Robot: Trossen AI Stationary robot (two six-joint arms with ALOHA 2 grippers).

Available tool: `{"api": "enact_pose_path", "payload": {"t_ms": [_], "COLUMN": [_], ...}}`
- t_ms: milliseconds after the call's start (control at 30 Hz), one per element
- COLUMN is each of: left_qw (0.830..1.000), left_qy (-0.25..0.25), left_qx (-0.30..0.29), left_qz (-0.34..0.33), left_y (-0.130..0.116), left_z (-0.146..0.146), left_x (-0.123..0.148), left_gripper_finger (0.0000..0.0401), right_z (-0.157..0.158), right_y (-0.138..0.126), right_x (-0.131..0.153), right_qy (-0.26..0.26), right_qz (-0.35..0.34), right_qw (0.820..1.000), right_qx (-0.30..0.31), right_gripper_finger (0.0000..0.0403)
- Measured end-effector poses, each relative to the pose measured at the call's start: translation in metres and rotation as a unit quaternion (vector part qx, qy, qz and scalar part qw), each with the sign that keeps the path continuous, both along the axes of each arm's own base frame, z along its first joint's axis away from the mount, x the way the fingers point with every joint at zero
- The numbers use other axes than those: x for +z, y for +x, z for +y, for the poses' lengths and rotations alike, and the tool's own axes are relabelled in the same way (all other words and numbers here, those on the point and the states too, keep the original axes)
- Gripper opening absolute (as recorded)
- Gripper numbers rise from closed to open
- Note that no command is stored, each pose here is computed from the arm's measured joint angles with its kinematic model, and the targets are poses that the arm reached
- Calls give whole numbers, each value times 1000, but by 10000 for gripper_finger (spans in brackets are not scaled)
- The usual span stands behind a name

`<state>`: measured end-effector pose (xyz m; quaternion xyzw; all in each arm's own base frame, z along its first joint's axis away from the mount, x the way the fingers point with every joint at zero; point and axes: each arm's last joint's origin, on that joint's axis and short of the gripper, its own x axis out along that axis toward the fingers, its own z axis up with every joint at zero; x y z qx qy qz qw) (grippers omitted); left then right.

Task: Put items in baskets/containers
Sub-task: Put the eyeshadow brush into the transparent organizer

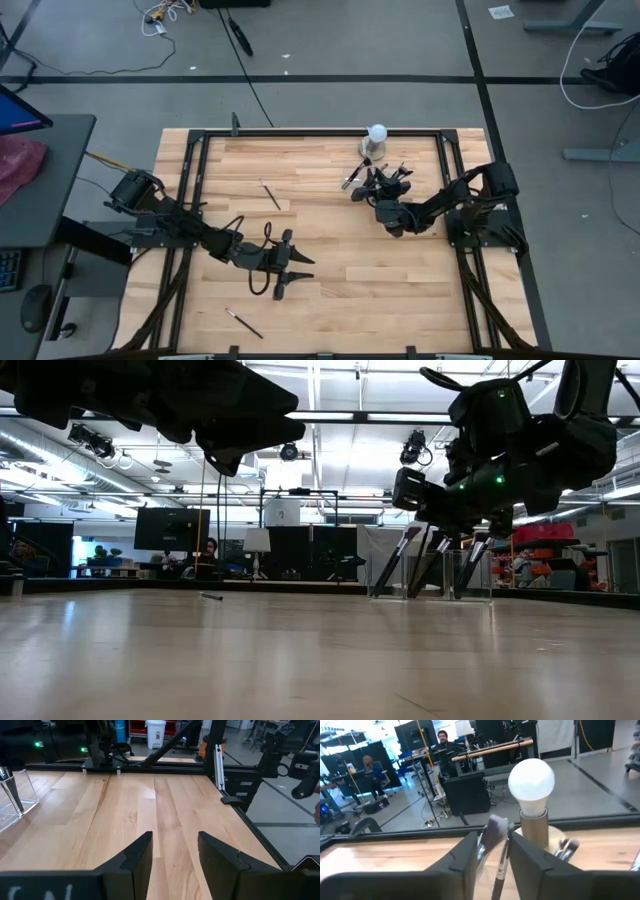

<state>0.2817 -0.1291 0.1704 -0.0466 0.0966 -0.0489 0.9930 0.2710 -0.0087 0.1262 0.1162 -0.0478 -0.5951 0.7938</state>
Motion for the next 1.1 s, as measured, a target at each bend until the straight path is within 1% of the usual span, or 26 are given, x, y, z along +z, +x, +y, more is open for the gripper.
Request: {"api": "enact_pose_path", "payload": {"t_ms": [100, 233, 400, 533, 600, 700, 800, 900, 1000, 1100], "left_qw": [1000, 1000, 1000, 1000, 1000, 1000, 1000, 1000, 1000, 999], "left_qy": [-2, -6, -9, -9, -9, -9, -8, -5, -2, -14], "left_qx": [1, 1, 2, 2, 2, 2, 2, 2, 3, 7], "left_qz": [0, 3, 4, 3, 3, 4, 5, 10, 25, 48], "left_y": [0, 0, 0, 0, 0, 0, 0, 0, -1, -3], "left_z": [0, 0, 0, 0, 0, 0, 0, 0, 1, 0], "left_x": [0, -1, -1, -1, -1, -1, -1, -2, -5, -9], "left_gripper_finger": [160, 160, 160, 160, 160, 160, 160, 160, 160, 160], "right_z": [0, 0, 7, 21, 31, 50, 70, 88, 107, 129], "right_y": [-4, -8, -17, -27, -30, -31, -29, -26, -18, -2], "right_x": [6, 26, 60, 83, 89, 90, 82, 67, 52, 40], "right_qy": [-9, -26, -53, -65, -70, -76, -68, -37, -9, -4], "right_qz": [16, 44, 73, 67, 60, 47, 34, 26, 36, 55], "right_qw": [1000, 999, 996, 994, 992, 983, 964, 940, 920, 907], "right_qx": [-3, 1, 17, 48, 82, 161, 257, 338, 391, 417], "right_gripper_finger": [137, 154, 158, 152, 148, 141, 133, 123, 115, 108]}}
